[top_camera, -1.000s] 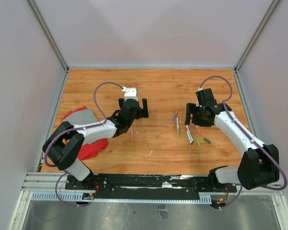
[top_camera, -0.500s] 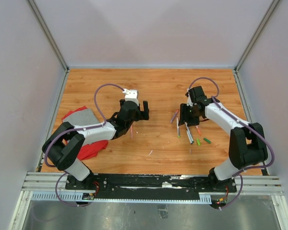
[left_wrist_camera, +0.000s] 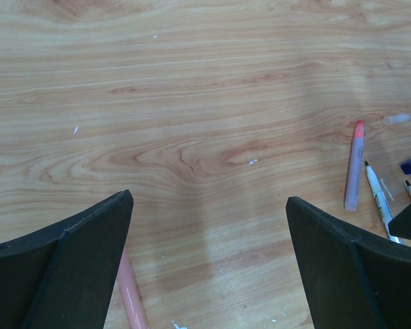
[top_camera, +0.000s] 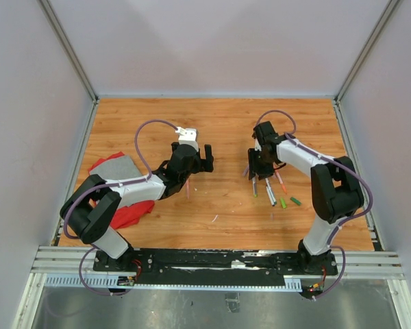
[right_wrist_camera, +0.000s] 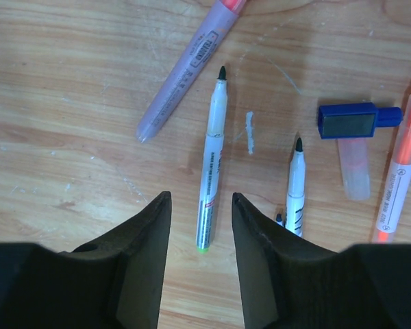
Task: Insert the pens into the pen caps
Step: Pick up the pen from the center of the board.
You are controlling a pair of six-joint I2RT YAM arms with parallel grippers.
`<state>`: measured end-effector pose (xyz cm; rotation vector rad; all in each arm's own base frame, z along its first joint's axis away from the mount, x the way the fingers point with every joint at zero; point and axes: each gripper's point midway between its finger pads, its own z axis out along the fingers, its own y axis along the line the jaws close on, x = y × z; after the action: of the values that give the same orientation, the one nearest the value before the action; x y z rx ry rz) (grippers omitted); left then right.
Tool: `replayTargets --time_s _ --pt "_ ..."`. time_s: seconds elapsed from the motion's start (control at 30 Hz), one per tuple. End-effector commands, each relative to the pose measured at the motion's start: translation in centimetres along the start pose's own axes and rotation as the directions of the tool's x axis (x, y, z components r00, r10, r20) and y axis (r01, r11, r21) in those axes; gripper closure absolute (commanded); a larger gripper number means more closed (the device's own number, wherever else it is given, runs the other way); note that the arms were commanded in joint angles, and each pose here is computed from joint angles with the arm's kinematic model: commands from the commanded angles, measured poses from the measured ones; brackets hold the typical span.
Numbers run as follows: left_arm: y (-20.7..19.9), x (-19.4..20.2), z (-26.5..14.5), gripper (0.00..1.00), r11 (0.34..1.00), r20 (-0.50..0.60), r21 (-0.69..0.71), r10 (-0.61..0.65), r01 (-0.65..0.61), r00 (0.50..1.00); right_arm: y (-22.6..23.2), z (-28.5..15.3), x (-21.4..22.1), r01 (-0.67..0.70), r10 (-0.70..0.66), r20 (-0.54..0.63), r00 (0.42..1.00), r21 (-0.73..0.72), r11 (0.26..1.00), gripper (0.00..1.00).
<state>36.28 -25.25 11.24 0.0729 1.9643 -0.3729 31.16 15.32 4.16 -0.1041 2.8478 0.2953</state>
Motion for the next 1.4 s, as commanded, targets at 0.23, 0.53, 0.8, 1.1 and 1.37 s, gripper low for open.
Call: replayTargets --time_s 0.23,0.53,0.8,1.1,1.37 --pt "-1.0 -1.2 0.4 0.00 1.000 0.018 0.017 -0.009 0.009 1.000 -0.7 2.2 1.0 0.017 -0.011 -0.075 0.997 0.081 0.997 0.65" --pt "-1.1 -0.9 0.6 0.00 1.000 0.011 0.016 -0.019 0.019 1.000 -2.3 3.1 2.5 0.034 -0.012 -0.120 0.993 0.180 0.983 0.70" --pt "-0.8 -1.1 0.3 0.00 1.000 0.020 0.012 -0.013 0.012 1.000 -2.1 2.6 2.4 0.018 -0.005 -0.083 0.997 0.168 0.986 0.92" --pt "-1.1 -1.2 -0.4 0.00 0.999 0.030 0.043 -0.024 0.023 0.999 -0.3 0.5 1.3 0.008 -0.010 0.031 0.999 0.061 0.998 0.99" --pt "-2.2 -1.5 -1.2 0.00 0.993 0.051 0.112 -0.033 0.027 0.998 1.3 -3.3 -0.5 0.021 -0.013 0.208 0.978 -0.040 0.999 0.99"
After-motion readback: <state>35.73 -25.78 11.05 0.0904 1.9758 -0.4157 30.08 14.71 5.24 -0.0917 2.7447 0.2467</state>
